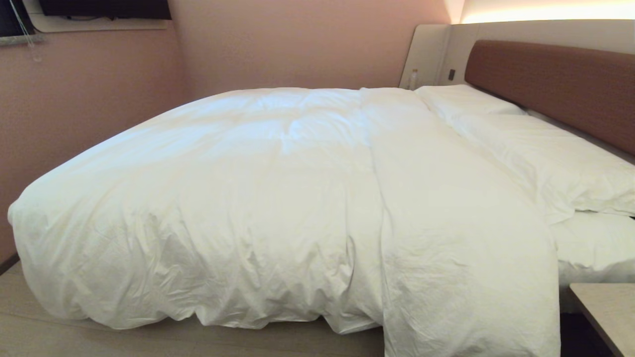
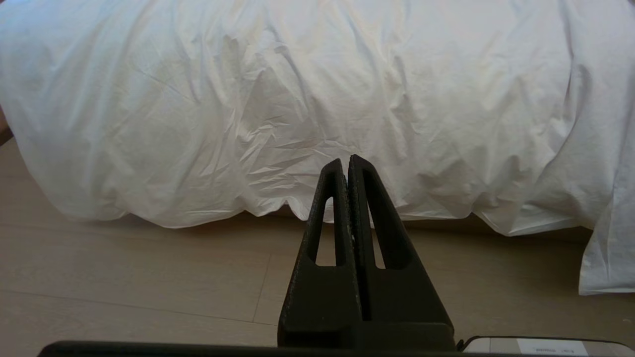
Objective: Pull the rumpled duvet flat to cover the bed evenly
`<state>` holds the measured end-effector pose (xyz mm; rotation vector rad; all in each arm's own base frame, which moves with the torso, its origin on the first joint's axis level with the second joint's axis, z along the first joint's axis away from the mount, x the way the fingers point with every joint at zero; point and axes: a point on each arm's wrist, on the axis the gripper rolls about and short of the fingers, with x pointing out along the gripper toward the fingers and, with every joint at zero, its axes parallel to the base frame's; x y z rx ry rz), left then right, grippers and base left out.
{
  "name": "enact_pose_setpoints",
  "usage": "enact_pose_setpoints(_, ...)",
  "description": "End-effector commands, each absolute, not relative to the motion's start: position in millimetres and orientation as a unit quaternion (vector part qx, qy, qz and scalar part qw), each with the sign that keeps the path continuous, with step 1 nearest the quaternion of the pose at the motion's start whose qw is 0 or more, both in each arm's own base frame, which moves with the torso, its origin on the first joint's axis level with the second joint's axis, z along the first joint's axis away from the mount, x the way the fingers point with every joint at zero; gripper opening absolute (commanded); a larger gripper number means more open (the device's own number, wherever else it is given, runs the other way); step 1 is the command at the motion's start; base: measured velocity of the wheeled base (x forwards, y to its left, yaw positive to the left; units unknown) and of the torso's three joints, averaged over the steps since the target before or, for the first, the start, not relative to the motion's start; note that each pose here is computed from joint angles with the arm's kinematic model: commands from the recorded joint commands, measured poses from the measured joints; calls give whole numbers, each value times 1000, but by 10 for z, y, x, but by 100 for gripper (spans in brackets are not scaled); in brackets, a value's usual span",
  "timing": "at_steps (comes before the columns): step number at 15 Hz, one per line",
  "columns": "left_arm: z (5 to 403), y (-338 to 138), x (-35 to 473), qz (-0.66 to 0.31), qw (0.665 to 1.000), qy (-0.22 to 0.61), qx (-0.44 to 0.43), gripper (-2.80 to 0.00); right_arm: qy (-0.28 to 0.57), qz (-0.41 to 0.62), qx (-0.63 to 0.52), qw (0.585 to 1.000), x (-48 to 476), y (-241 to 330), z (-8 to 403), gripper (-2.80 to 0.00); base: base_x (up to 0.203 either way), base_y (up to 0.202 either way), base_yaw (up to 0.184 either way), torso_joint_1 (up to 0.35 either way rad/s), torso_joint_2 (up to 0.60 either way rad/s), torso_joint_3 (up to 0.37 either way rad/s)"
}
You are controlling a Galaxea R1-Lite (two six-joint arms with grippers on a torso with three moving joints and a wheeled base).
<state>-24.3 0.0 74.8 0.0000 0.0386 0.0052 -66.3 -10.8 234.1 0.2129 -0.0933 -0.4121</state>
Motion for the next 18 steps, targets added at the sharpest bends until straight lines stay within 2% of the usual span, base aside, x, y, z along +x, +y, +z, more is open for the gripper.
enact_pose_setpoints(1, 748, 0, -243, 3, 1000, 19, 0, -280, -48, -202, 104, 973, -701, -100, 2266, -280, 0, 0, 0, 0, 0, 0)
enact_pose_setpoints(8, 748, 0, -243, 3, 1000, 19, 0, -280, -72, -153, 64, 983, -882, -78, 1674, -280, 0, 0, 0, 0, 0, 0)
enact_pose_setpoints(10, 748, 0, -243, 3, 1000, 19, 0, -280, -71, -131, 56, 987, -764, -67, 1588, -280, 0, 0, 0, 0, 0, 0)
enact_pose_setpoints(15, 748, 0, -243, 3, 1000, 19, 0, -280, -69, -82, -25, 994, -330, -40, 1082, -280, 0, 0, 0, 0, 0, 0)
enact_pose_setpoints(18, 748, 0, -243, 3, 1000, 19, 0, -280, -66, -54, -39, 996, -290, -27, 1003, -280, 0, 0, 0, 0, 0, 0)
